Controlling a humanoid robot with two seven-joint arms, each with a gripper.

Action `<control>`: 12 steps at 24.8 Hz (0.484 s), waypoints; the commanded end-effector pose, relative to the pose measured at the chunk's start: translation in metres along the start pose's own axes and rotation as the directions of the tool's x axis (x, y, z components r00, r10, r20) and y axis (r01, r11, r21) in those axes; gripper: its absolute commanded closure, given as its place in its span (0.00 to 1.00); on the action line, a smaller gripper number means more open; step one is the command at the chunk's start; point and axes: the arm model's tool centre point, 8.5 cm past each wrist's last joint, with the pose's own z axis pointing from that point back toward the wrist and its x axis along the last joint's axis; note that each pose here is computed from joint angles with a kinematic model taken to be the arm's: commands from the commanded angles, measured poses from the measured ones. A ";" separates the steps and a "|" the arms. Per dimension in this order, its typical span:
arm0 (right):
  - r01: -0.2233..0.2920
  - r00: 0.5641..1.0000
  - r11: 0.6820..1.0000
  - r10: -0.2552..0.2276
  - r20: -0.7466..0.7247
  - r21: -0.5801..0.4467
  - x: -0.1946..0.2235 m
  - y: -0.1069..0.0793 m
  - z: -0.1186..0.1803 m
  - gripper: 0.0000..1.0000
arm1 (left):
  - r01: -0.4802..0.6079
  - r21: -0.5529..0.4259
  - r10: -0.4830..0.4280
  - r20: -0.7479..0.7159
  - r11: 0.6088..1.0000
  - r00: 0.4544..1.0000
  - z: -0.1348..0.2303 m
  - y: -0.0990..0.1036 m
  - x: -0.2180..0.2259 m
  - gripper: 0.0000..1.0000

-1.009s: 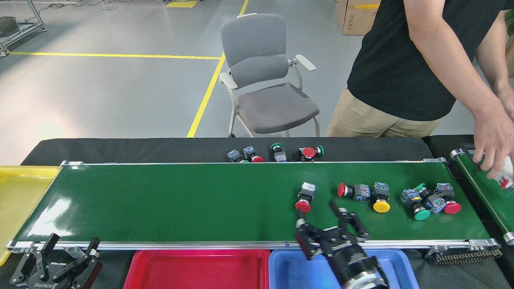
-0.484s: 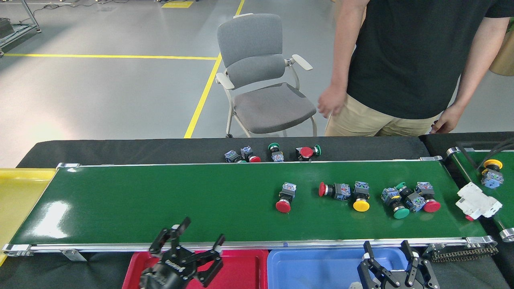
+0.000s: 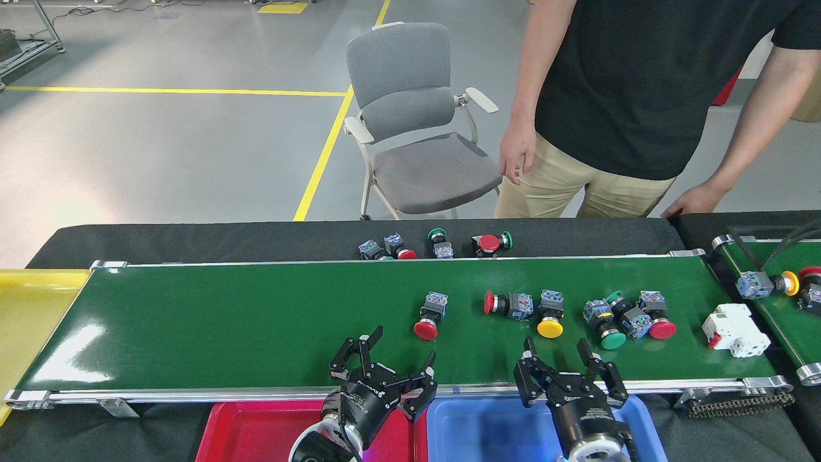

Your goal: Pick switch part from conveyor to tray

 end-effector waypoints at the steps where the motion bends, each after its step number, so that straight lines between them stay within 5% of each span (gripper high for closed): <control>1: -0.011 0.999 1.000 0.011 -0.052 -0.006 0.007 -0.010 -0.019 0.09 | 0.006 0.021 -0.006 -0.012 1.000 1.000 -0.009 0.010 -0.004 0.00; 5: -0.036 0.998 0.998 0.038 -0.044 0.041 0.022 -0.005 -0.046 0.14 | 0.006 0.018 -0.006 -0.020 1.000 1.000 -0.014 0.011 -0.008 0.00; 9: -0.078 0.997 0.992 0.077 0.011 0.101 0.029 0.008 -0.045 0.48 | 0.006 -0.003 -0.006 -0.029 1.000 1.000 -0.019 0.005 -0.011 0.01; 12: -0.072 0.995 0.993 0.064 0.081 0.098 0.032 0.007 -0.043 0.70 | 0.011 -0.017 -0.013 -0.084 1.000 0.996 -0.027 0.001 -0.021 0.18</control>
